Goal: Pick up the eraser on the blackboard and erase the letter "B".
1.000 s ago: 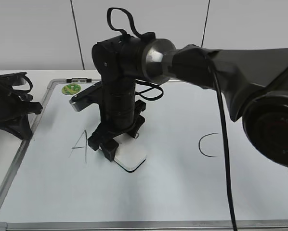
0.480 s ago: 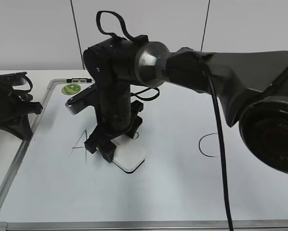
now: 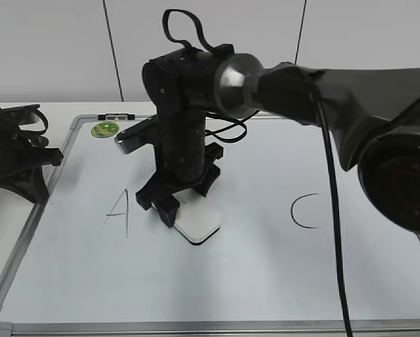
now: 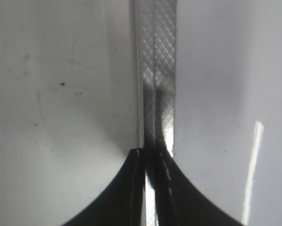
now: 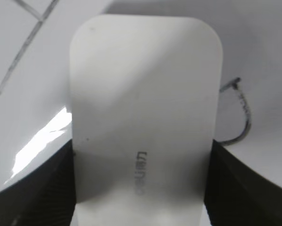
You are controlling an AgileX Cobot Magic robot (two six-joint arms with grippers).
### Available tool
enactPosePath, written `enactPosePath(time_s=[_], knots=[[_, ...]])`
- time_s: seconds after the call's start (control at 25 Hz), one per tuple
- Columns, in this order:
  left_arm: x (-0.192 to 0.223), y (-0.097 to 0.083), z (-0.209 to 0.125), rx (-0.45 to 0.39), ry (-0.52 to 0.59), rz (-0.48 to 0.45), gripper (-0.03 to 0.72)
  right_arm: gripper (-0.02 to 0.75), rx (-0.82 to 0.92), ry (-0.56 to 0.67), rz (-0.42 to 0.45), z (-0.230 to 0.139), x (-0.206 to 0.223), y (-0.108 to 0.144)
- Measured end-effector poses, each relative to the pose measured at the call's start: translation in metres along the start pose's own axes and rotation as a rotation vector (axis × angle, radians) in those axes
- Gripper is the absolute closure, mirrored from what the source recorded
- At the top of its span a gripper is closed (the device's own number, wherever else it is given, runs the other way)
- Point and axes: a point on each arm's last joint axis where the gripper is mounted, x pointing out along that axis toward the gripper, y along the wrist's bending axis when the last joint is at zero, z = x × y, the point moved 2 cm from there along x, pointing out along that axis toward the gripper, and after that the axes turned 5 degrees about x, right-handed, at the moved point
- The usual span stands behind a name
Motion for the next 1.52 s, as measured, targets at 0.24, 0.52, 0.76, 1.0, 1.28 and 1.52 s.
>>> enactPosePath(time_s=[0.24, 0.52, 0.76, 1.0, 1.28, 1.52], knots=[[0.001, 0.0, 0.0, -0.004, -0.001, -0.004, 0.66, 0.208, 0.067, -0.001, -0.013, -0.002, 0.0, -0.034], [0.001, 0.0, 0.0, -0.005, -0.003, -0.004, 0.661, 0.208, 0.138, -0.007, -0.02, -0.005, -0.001, -0.068], [0.001, -0.001, 0.001, -0.007, -0.006, -0.007, 0.661, 0.208, 0.176, -0.017, -0.024, -0.007, -0.002, -0.088], [0.001, -0.001, 0.001, -0.007, -0.006, -0.007, 0.661, 0.208, 0.173, -0.093, -0.091, -0.003, -0.036, -0.105], [0.001, -0.001, 0.001, -0.007, -0.007, -0.007, 0.661, 0.208, 0.174, -0.227, -0.112, -0.016, -0.114, -0.103], [0.001, -0.001, 0.001, -0.007, -0.009, -0.006, 0.661, 0.208, 0.232, -0.152, -0.118, -0.067, -0.129, -0.119]])
